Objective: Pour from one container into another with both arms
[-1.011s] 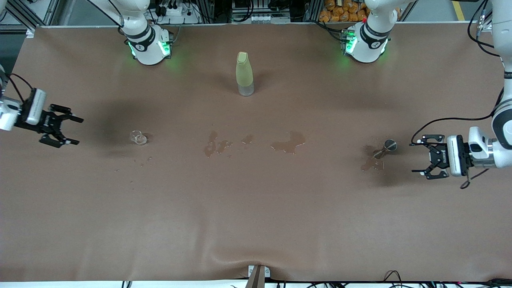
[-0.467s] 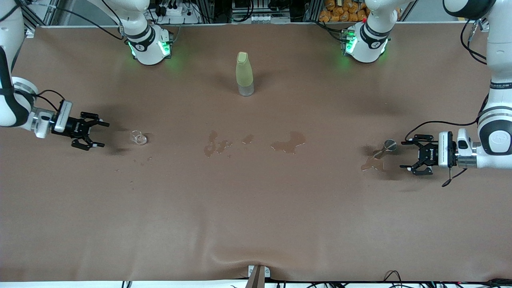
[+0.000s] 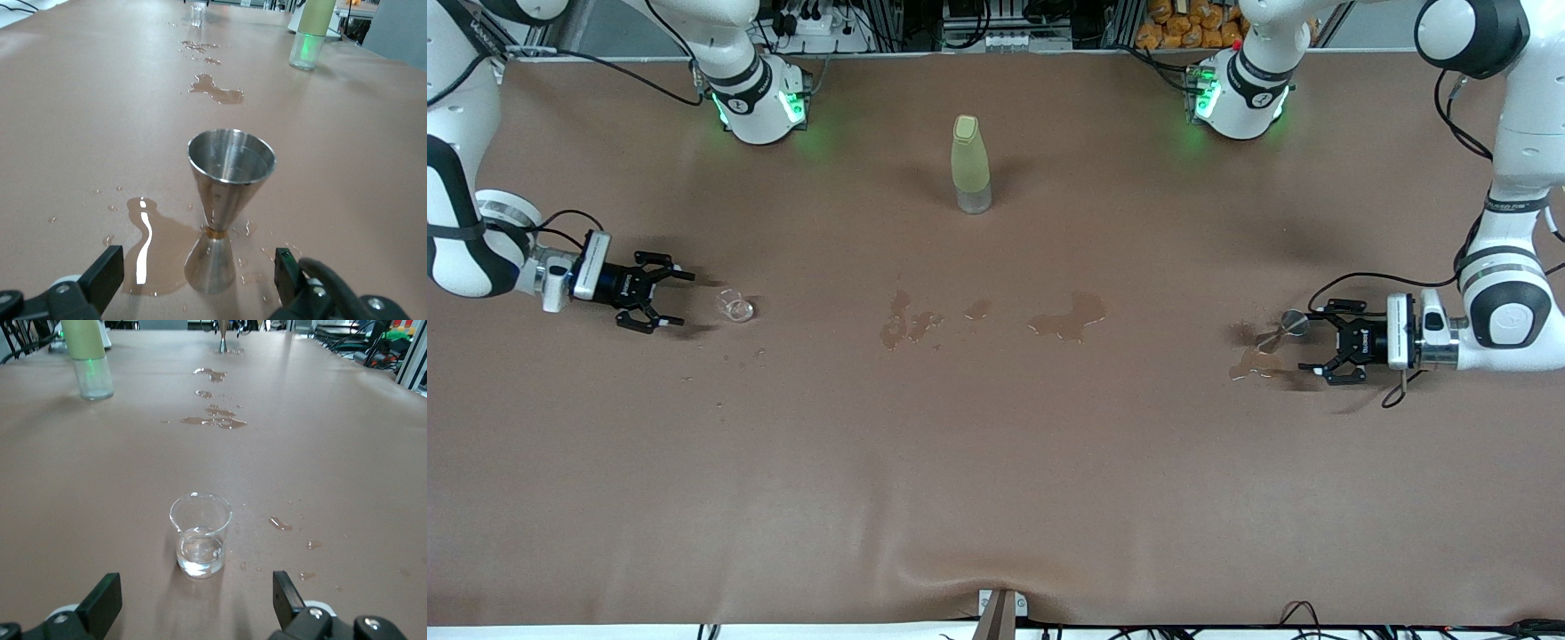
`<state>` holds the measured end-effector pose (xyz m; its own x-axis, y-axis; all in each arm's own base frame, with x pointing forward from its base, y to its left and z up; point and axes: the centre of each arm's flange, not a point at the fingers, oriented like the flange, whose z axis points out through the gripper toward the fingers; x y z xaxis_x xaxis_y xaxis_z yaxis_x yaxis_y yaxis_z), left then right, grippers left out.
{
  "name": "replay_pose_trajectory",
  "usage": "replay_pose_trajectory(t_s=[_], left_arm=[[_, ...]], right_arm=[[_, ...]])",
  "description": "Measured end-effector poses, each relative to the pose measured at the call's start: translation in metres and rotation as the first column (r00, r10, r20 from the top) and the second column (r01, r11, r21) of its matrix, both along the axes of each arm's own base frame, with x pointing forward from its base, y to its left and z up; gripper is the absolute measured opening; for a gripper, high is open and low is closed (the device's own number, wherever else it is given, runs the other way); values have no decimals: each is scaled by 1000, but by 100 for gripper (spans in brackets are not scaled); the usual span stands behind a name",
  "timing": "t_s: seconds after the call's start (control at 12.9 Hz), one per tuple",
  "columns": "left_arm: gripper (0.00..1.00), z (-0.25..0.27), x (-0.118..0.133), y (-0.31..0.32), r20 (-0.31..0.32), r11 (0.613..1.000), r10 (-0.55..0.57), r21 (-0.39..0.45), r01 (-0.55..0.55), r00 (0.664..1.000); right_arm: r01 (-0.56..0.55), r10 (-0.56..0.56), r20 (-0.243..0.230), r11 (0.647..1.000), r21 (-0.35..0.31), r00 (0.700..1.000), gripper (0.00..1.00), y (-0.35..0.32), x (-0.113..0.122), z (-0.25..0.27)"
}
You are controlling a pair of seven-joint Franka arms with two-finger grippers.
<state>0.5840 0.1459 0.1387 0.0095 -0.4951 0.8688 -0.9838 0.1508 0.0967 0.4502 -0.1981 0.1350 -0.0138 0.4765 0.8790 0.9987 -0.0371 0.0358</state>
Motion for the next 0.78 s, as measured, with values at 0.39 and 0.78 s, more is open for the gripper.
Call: replay_pose_trajectory(t_s=[0.39,0.78], left_arm=[[95,-1,0,-9,-5,1000,3,-24,-3,1000],[95,-9,-6,-19,-26,998,12,-54,-13,1000]], right_arm=[[45,-41,-37,994,100,998,100,6,-14,-35],[80,-74,-48,987,139,996,100,9,-18,-55]])
